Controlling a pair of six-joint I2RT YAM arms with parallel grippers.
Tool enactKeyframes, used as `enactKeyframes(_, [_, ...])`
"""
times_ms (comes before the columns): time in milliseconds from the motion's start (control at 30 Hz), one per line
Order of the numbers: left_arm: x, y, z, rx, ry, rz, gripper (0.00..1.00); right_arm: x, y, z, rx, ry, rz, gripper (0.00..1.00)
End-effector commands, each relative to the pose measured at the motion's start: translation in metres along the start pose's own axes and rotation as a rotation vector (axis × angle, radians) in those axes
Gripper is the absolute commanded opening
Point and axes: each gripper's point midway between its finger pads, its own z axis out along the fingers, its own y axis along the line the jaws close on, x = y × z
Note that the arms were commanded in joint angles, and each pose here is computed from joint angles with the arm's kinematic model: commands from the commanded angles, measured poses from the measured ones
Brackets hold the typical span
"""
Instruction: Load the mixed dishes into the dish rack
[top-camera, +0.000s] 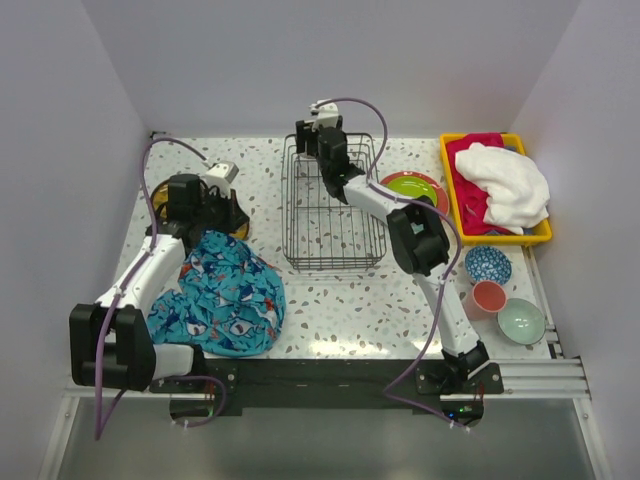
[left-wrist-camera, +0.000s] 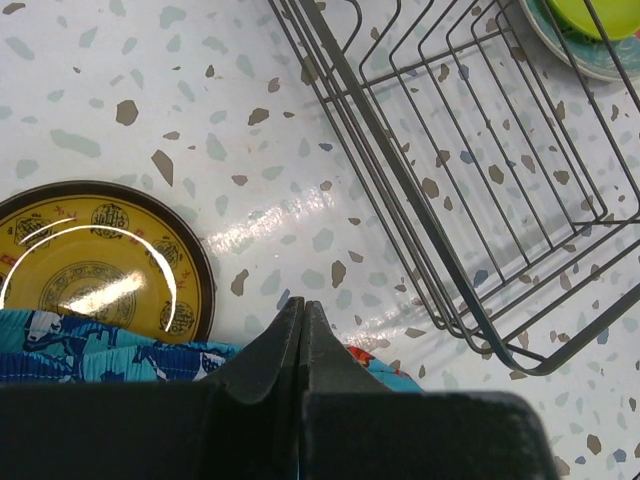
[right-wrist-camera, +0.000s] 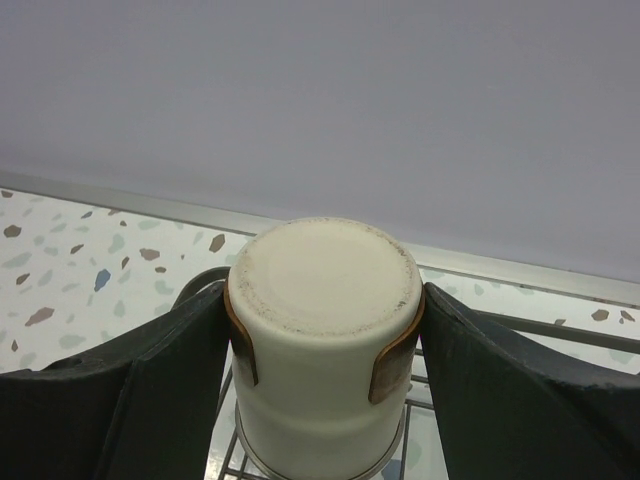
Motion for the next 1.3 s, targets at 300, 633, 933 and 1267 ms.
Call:
enactKeyframes(300, [-0.017, 0.006, -0.005, -0.023, -0.05, 0.046, 0.0, -0.014, -0.014, -0.01, 0.032, -0.084, 0.019, 0.0])
enactKeyframes(633, [-0.011, 0.006, -0.007, -0.024, -0.059, 0.039, 0.0, -0.005, -0.013, -0.023, 0.02, -0.065, -0.007, 0.0])
enactKeyframes(933, [-0.006, 0.003, -0.005, -0.005, -0.075, 0.012, 0.0, -0.031, -0.012, -0.034, 0.021, -0.064, -0.008, 0.0])
enactKeyframes(1267, [0.0, 0.003, -0.002, -0.003, -0.078, -0.004, 0.0, 0.0, -0.005, -0.033, -0.004, 0.025, -0.034, 0.0])
